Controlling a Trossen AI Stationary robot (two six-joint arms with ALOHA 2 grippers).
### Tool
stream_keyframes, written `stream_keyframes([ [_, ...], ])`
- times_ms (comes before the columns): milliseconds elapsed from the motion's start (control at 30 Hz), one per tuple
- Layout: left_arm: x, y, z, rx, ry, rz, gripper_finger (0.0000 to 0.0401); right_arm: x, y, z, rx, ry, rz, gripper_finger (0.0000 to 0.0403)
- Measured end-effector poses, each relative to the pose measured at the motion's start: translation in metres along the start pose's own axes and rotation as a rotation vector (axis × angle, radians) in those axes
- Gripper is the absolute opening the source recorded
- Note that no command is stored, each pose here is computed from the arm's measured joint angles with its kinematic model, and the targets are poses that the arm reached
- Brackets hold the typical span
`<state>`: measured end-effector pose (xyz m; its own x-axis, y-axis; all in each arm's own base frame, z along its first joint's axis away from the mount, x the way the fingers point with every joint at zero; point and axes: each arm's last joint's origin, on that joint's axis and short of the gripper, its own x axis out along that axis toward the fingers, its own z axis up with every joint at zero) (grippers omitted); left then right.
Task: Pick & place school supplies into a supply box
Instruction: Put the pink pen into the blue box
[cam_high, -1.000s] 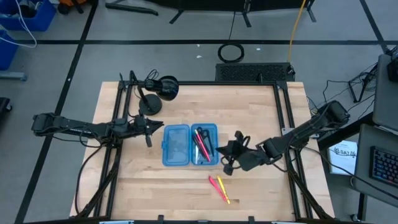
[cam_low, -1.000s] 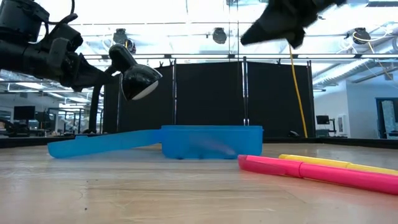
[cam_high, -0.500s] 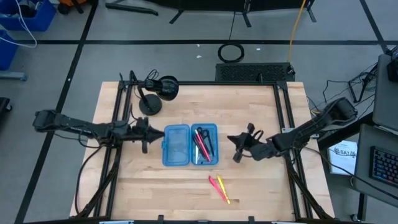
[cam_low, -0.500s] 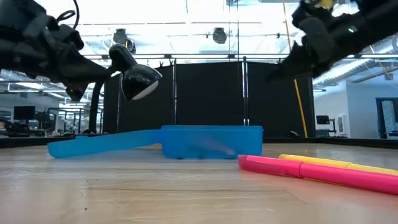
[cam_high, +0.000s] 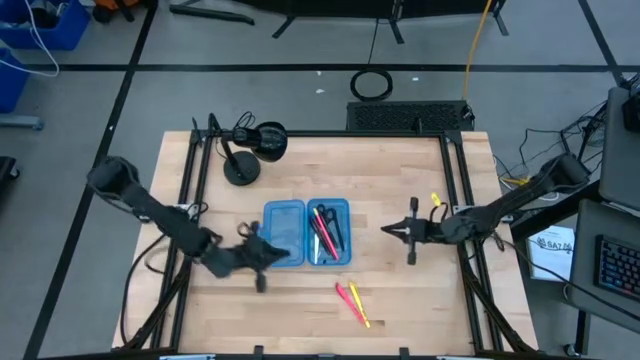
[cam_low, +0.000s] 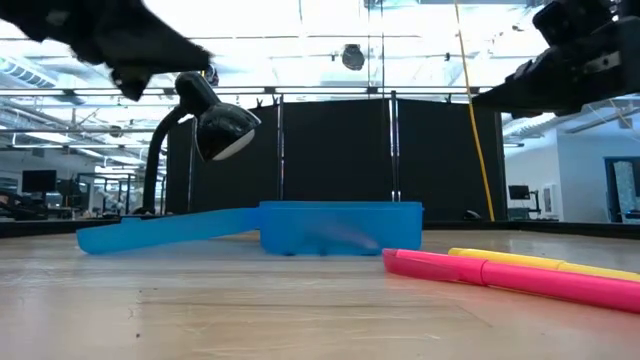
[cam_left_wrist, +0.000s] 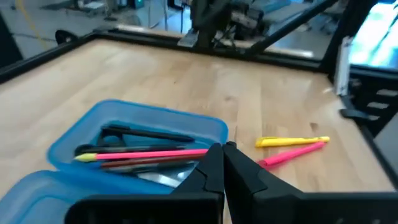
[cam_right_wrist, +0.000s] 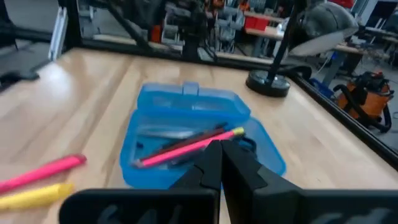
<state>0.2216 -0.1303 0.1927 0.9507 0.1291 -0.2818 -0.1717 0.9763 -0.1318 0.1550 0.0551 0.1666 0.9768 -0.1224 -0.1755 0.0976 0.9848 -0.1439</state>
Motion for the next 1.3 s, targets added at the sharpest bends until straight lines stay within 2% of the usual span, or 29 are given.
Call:
stream_keyframes([
  [200,0.053,-0.03,0.005,-0.016,0.072,0.087,0.0003,-0.02,-0.008,0.006,-0.038,0.015,0.088,0.0],
  [333,0.089,-0.048,0.008,0.002,0.121,0.045,0.0004,-0.03,-0.011,0.007,-0.044,0.006,0.157,0.0],
  [467,0.123,-0.071,0.014,0.039,0.198,-0.021,0.0003,-0.034,-0.014,0.006,-0.052,-0.015,0.155,0.0],
  [700,0.169,-0.107,0.01,0.137,0.379,0.018,0.0003,-0.034,-0.014,0.008,-0.075,-0.036,0.153,0.0],
  [800,0.182,-0.114,0.01,0.148,0.394,0.027,0.0006,-0.034,-0.014,0.008,-0.079,-0.037,0.153,0.0],
  [967,0.194,-0.118,0.011,0.098,0.392,-0.005,0.0004,-0.034,-0.014,0.008,-0.073,-0.036,0.153,0.0],
  [1133,0.196,-0.121,-0.008,0.049,0.434,0.019,0.0012,-0.034,-0.014,0.008,-0.072,-0.035,0.153,0.0],
  [1300,0.195,-0.125,-0.011,0.028,0.428,0.018,0.0009,-0.034,-0.014,0.008,-0.06,-0.034,0.153,0.0],
])
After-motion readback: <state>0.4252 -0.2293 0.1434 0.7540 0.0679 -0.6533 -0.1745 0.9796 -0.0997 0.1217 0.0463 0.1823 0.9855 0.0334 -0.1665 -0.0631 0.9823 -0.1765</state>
